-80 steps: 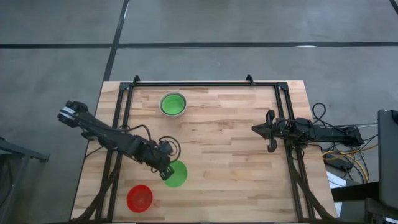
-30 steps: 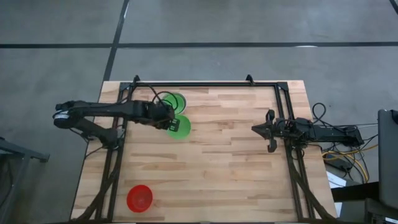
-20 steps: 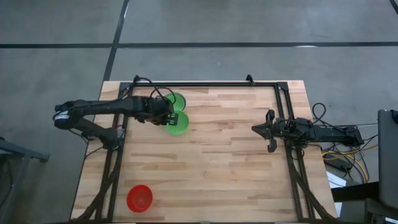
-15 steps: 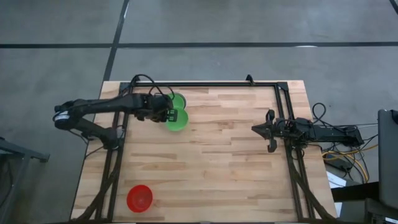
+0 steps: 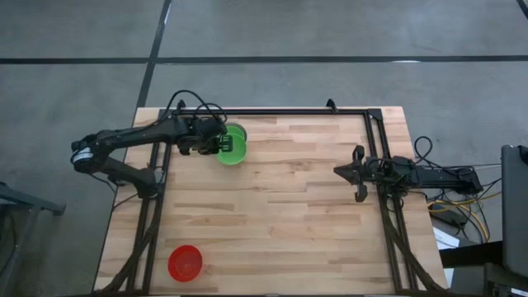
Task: Nest bowls inside each other
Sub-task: Stack the green bowl on the stacked green bowl
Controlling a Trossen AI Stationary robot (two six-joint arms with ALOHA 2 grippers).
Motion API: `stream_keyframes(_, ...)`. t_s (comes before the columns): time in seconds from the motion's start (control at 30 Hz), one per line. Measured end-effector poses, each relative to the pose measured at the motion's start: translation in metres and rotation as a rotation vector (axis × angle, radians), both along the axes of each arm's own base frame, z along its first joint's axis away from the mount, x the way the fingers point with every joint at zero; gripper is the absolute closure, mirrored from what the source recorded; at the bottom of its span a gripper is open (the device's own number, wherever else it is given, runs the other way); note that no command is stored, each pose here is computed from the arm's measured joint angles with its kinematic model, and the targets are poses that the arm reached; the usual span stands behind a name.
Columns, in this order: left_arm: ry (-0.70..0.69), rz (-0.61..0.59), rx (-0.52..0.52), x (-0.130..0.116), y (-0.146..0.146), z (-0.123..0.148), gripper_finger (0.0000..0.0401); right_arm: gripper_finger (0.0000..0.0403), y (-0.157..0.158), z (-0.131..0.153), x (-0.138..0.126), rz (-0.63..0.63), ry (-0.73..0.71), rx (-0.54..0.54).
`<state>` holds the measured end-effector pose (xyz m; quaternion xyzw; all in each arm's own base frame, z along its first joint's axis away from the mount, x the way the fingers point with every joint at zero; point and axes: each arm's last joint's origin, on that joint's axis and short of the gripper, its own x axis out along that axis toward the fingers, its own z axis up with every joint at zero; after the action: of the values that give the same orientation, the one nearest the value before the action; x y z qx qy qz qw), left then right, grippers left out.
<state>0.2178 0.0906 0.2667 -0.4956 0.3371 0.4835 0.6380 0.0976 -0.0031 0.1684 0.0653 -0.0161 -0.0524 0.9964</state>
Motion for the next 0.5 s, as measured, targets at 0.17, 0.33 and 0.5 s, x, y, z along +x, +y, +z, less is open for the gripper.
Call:
stream_keyframes(0.17, -0.002, 0.034, -0.003, -0.003, 0.008, 0.000, 0.0396, 0.0369, 0.000, 0.000, 0.000, 0.000, 0.000, 0.000)
stream_keyframes(0.33, -0.004, 0.064, -0.010, -0.007, 0.015, 0.000, 0.0396, 0.0369, 0.000, 0.000, 0.000, 0.000, 0.000, 0.000)
stream_keyframes(0.5, -0.013, 0.099, -0.026, -0.010, 0.022, 0.000, 0.0396, 0.0369, 0.000, 0.000, 0.000, 0.000, 0.000, 0.000)
